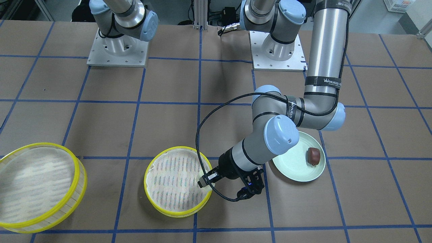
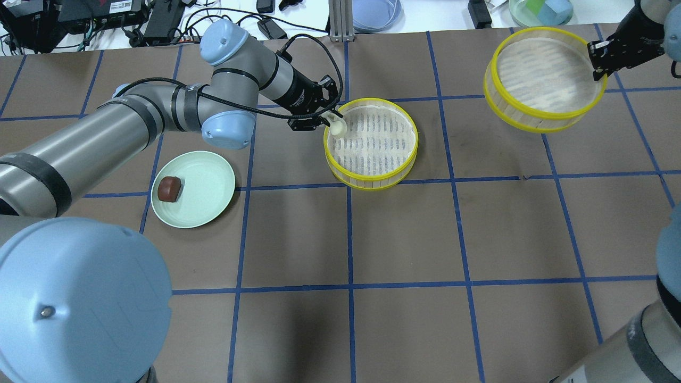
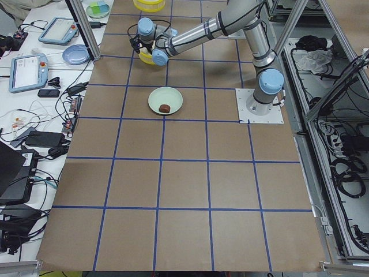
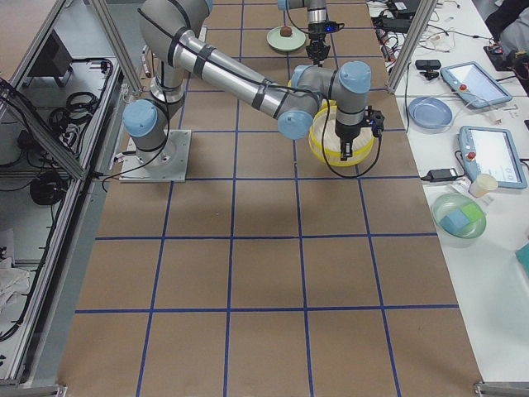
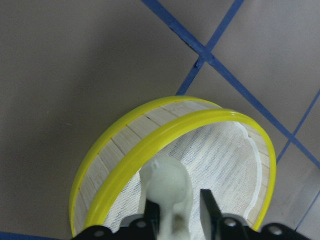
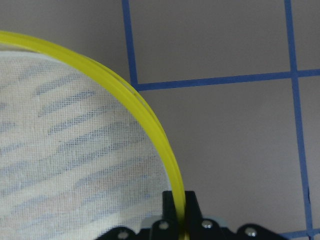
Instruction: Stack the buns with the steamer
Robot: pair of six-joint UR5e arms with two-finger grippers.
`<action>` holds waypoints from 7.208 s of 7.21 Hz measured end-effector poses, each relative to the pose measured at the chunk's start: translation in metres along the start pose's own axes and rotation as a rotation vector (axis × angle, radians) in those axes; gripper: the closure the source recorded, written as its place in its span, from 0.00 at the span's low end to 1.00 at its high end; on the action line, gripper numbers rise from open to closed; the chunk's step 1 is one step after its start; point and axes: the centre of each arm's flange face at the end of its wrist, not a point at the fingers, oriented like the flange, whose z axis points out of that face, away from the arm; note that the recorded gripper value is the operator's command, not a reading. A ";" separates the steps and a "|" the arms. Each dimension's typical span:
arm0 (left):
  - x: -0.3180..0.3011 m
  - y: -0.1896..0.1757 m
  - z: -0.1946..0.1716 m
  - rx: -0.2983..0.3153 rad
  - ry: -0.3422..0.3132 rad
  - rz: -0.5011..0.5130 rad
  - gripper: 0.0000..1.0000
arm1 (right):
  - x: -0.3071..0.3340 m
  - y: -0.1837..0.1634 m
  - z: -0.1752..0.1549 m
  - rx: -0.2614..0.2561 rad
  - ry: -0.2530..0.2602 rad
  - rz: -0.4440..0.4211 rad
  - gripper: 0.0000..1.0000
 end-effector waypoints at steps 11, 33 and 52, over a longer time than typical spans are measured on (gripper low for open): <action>-0.023 -0.036 -0.095 0.111 -0.034 0.113 0.01 | -0.126 0.026 -0.046 0.023 -0.010 0.083 1.00; -0.233 -0.112 -0.143 -0.181 -0.628 0.673 1.00 | -0.344 0.090 0.047 -0.149 0.009 0.261 0.58; 0.020 0.035 -0.066 0.021 0.024 0.014 0.00 | -0.244 0.167 -0.198 -0.043 -0.040 -0.160 0.00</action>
